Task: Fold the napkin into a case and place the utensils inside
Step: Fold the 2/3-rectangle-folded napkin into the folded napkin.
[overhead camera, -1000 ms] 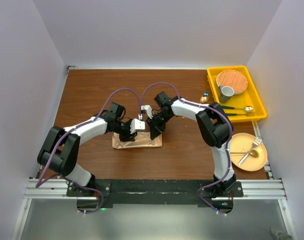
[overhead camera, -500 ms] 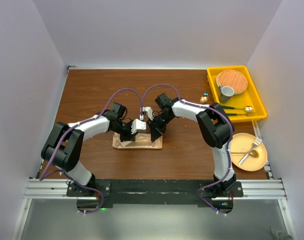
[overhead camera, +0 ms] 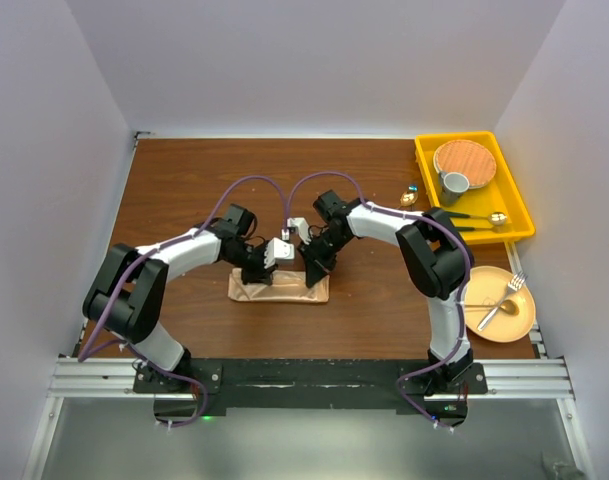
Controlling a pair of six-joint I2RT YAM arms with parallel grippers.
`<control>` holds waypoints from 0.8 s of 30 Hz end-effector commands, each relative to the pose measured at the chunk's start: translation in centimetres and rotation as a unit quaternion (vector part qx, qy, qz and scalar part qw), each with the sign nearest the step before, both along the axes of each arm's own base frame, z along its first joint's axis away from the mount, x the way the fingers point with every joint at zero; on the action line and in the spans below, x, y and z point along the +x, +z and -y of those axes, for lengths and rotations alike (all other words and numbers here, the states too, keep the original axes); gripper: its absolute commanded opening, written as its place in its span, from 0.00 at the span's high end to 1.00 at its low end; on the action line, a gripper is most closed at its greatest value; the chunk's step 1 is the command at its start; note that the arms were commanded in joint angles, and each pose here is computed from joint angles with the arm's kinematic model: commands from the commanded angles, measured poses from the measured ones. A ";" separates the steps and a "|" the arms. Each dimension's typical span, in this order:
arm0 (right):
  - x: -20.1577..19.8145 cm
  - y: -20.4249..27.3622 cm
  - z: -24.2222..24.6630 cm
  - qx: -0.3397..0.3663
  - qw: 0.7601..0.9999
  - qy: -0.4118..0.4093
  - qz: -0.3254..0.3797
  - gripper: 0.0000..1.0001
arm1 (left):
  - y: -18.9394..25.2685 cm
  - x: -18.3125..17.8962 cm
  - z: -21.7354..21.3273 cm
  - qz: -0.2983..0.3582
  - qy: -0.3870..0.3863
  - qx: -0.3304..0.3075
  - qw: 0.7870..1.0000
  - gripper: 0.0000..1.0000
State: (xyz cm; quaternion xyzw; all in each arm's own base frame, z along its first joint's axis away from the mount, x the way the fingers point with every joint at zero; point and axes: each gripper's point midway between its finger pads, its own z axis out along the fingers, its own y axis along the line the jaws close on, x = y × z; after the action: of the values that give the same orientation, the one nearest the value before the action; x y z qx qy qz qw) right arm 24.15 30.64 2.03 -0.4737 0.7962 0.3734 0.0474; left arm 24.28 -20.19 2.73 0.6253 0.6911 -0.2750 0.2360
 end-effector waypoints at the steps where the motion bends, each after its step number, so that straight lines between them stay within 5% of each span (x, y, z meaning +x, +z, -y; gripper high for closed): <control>1: 0.1 0.3 0.6 -0.014 1.000 -0.004 0.018 1.00 | 1.4 1.0 1.2 0.002 -0.003 -0.023 1.000 0.93; 6: -0.3 1.2 0.4 -0.003 1.000 -0.006 0.004 1.00 | 1.1 0.3 1.1 0.005 -0.020 -0.026 0.999 1.00; 17: 0.5 8.5 -2.9 0.078 0.995 -0.035 -0.048 0.66 | 0.1 -0.7 0.1 0.017 -0.047 -0.010 0.999 1.00; 24: 2.5 7.5 -3.9 0.075 0.993 -0.072 -0.053 0.71 | -0.2 -0.9 -0.1 0.017 -0.049 -0.006 0.999 1.00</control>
State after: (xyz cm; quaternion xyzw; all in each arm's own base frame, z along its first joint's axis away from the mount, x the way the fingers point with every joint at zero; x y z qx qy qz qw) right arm 25.55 33.36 8.05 -0.4143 0.7985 0.4335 0.0536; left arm 23.78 -20.01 2.30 0.6505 0.6682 -0.2766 0.2319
